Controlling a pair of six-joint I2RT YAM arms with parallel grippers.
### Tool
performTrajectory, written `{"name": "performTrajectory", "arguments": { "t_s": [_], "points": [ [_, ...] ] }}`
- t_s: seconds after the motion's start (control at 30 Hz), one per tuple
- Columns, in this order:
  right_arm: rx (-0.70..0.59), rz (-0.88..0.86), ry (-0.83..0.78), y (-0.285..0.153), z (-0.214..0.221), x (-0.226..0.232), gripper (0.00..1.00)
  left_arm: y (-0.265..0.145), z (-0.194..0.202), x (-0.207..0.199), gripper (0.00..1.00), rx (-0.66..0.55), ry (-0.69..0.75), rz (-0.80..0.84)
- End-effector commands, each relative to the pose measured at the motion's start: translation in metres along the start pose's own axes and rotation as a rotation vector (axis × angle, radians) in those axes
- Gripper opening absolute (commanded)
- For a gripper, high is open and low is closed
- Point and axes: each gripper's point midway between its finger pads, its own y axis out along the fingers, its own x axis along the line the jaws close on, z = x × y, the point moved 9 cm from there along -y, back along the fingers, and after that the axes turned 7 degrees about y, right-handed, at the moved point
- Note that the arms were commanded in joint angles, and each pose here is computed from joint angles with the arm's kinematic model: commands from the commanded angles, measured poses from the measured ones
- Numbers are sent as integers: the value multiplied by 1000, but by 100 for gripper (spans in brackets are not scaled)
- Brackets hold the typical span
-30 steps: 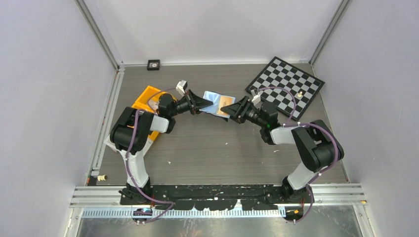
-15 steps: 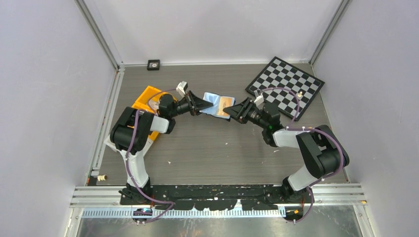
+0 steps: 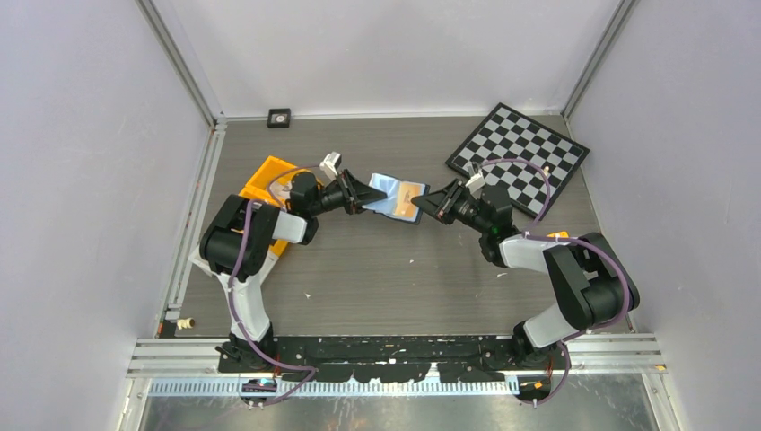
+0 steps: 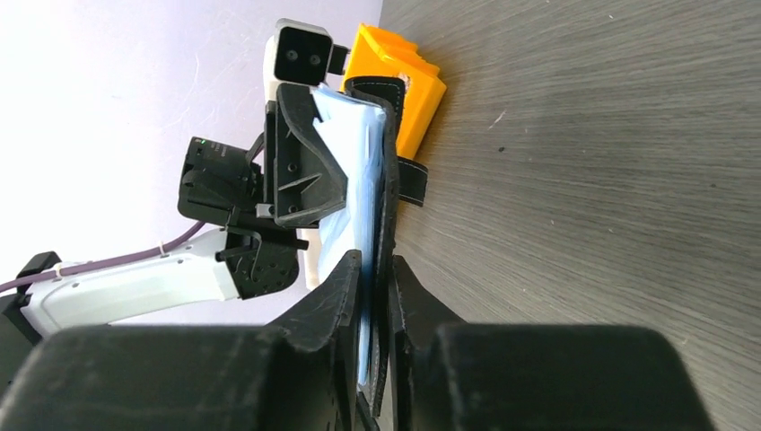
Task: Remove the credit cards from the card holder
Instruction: Remove the credit card from the card holder.
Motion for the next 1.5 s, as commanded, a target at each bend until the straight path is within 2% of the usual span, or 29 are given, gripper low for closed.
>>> {"name": "performTrajectory", "arguments": {
  "t_s": [0.0,0.1,0.2,0.37,0.43,0.53,0.7,0.9,1.1,1.33,1.47],
  "points": [
    [-19,-23,-62,1,-8,13,13,-7,-4,-15,15,-32,62,29],
    [-37,12,-78,-2,-10,13,3,-26,-13,-5,35,-133,42,-37],
    [-81,90,-101,-8,-15,10,1,-52,-21,2,47,-230,61,-130],
    [-119,184,-136,-13,-19,9,1,-71,-20,-14,52,-270,180,-348],
    [-112,190,-140,-13,-19,8,1,-76,-17,-28,52,-284,271,-412],
    [-89,191,-127,-9,-19,6,0,-64,-3,-52,43,-243,453,-444],
    [-45,130,-102,-2,-17,8,1,-23,19,-73,26,-39,570,-359],
    [-25,64,-109,-4,-15,17,0,2,23,-65,25,97,485,-232],
    [-18,32,-102,-5,-14,22,1,11,24,-54,26,157,423,-204],
    [-6,1,-95,-5,-13,25,0,11,17,-27,27,161,289,-240],
    [-10,-1,-99,-6,-13,26,1,0,9,-15,27,108,235,-270]
  ]
}}
